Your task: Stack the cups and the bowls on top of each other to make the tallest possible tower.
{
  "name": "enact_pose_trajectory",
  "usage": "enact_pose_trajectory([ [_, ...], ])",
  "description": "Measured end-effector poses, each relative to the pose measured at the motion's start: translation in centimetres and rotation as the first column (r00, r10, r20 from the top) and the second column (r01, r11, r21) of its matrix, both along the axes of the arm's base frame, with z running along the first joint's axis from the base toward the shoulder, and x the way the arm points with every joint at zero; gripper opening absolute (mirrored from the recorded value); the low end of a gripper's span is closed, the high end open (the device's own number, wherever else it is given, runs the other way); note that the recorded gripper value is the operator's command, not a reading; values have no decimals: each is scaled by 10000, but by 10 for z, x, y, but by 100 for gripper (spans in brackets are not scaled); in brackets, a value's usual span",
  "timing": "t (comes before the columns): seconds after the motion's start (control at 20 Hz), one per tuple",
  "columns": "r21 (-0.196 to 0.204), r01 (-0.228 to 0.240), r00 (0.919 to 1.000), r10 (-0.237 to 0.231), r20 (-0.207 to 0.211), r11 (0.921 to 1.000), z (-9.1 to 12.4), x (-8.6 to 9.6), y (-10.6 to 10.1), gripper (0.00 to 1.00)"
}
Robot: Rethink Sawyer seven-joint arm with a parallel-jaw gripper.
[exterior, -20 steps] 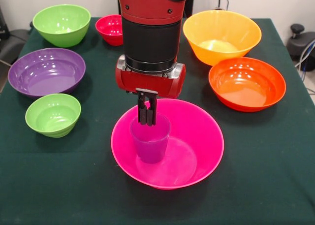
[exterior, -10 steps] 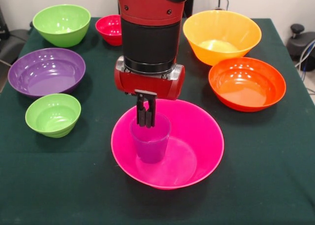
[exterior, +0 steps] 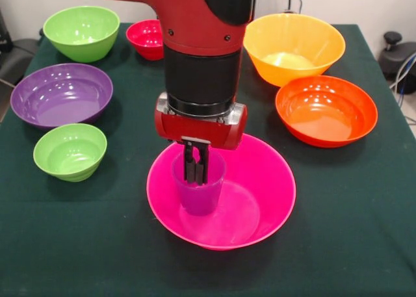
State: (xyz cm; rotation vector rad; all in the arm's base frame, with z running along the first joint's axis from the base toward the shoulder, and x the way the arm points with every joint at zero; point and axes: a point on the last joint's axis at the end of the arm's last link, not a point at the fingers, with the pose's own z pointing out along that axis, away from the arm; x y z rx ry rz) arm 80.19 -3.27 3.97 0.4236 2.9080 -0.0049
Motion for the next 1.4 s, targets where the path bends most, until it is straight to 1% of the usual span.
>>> enact_pose_trajectory([
  [0.15, -3, -86, 10000, 86, -28, 10000, -5, 0, 7, 0],
  [0.3, 12, -254, 9996, 254, -140, 9997, -14, -3, 20, 0],
  [0.4, 16, -343, 9993, 344, -176, 9994, -16, -4, 27, 0],
  [0.6, -12, -522, 9984, 522, -199, 9986, -14, -5, 40, 0],
  [0.9, -28, -806, 9965, 805, -236, 9967, -4, -11, 62, 0],
  [1.15, -47, -801, 9966, 800, -210, 9968, 8, -14, 60, 0],
  [1.3, -61, -724, 9972, 723, -173, 9974, 17, -15, 53, 0],
  [1.4, -74, -616, 9980, 615, -125, 9981, 24, -15, 44, 0],
])
